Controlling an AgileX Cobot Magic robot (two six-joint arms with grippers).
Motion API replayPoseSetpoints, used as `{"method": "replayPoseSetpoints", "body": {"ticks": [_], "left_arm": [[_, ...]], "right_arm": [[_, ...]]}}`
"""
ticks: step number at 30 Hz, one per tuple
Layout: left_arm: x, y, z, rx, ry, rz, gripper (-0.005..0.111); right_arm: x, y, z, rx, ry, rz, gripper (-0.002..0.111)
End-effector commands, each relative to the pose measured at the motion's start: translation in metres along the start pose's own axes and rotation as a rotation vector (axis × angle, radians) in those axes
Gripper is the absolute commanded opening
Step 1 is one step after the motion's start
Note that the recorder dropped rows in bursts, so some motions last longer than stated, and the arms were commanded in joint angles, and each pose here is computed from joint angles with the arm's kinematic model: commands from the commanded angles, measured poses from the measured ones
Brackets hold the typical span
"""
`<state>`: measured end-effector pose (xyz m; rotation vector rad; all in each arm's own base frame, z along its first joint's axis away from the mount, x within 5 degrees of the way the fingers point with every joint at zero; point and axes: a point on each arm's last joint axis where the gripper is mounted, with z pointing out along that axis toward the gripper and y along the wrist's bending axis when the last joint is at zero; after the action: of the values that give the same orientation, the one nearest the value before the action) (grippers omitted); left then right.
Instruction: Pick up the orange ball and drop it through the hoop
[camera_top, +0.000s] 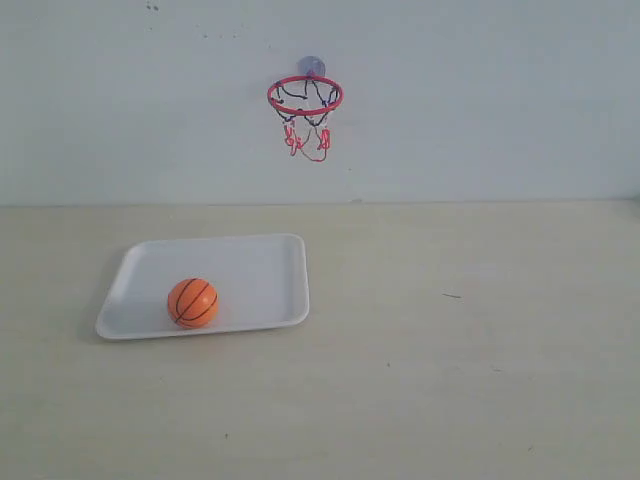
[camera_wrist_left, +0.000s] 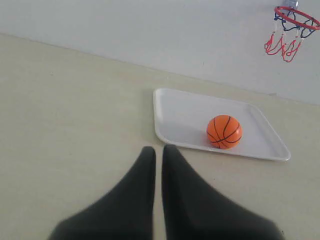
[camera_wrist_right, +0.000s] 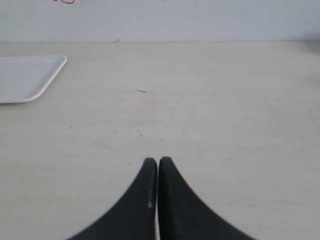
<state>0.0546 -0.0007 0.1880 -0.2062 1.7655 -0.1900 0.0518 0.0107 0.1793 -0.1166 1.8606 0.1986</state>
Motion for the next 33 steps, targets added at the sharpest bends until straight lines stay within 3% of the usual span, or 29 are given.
{"method": "replayPoseSetpoints", "body": {"ticks": [1, 11, 14, 15, 16, 19, 22, 23, 24, 27, 29, 30, 33], "left_arm": [[0.001, 0.0, 0.0, 0.001, -0.002, 0.0, 0.004], [0.001, 0.0, 0.0, 0.001, -0.002, 0.0, 0.004], [0.0, 0.001, 0.0, -0.005, -0.013, 0.071, 0.004], [-0.004, 0.0, 0.0, -0.005, -0.059, 0.181, 0.004], [-0.008, -0.001, 0.0, 0.003, -0.104, 0.22, 0.004], [-0.038, -0.01, -0.009, 0.106, -0.444, 0.045, 0.004], [-0.061, -0.016, -0.026, 0.173, -0.766, 0.063, 0.004], [-0.064, -0.016, -0.029, 0.184, -0.802, 0.047, 0.004], [-0.067, -0.016, -0.028, 0.203, -0.745, -0.066, 0.004], [-0.092, -0.024, -0.017, 0.137, -0.507, -0.008, 0.004], [-0.115, -0.03, 0.006, 0.079, -0.279, -0.012, 0.004], [-0.125, -0.032, 0.025, 0.02, -0.055, -0.058, 0.004], [-0.138, -0.036, 0.057, -0.066, 0.253, -0.055, 0.004]], "right_arm": [[-0.001, 0.0, 0.0, -0.001, -0.008, -0.002, 0.0], [-0.001, 0.0, 0.0, -0.001, -0.008, -0.002, 0.0], [-0.001, 0.0, 0.0, -0.001, -0.008, -0.002, 0.0], [-0.001, 0.0, 0.0, -0.001, -0.008, -0.002, 0.0], [-0.001, 0.0, 0.0, -0.001, -0.008, -0.002, 0.0], [-0.001, 0.0, 0.0, -0.001, -0.008, -0.002, 0.0], [-0.001, 0.0, 0.0, -0.001, -0.008, -0.002, 0.0], [-0.001, 0.0, 0.0, -0.001, -0.008, -0.002, 0.0], [-0.001, 0.0, 0.0, -0.001, -0.008, -0.002, 0.0], [-0.001, 0.0, 0.0, -0.001, -0.008, -0.002, 0.0], [-0.001, 0.0, 0.0, -0.001, -0.009, -0.002, 0.0], [-0.001, 0.0, 0.0, -0.001, -0.009, -0.002, 0.0], [-0.001, 0.0, 0.0, -0.001, -0.009, -0.002, 0.0]]}}
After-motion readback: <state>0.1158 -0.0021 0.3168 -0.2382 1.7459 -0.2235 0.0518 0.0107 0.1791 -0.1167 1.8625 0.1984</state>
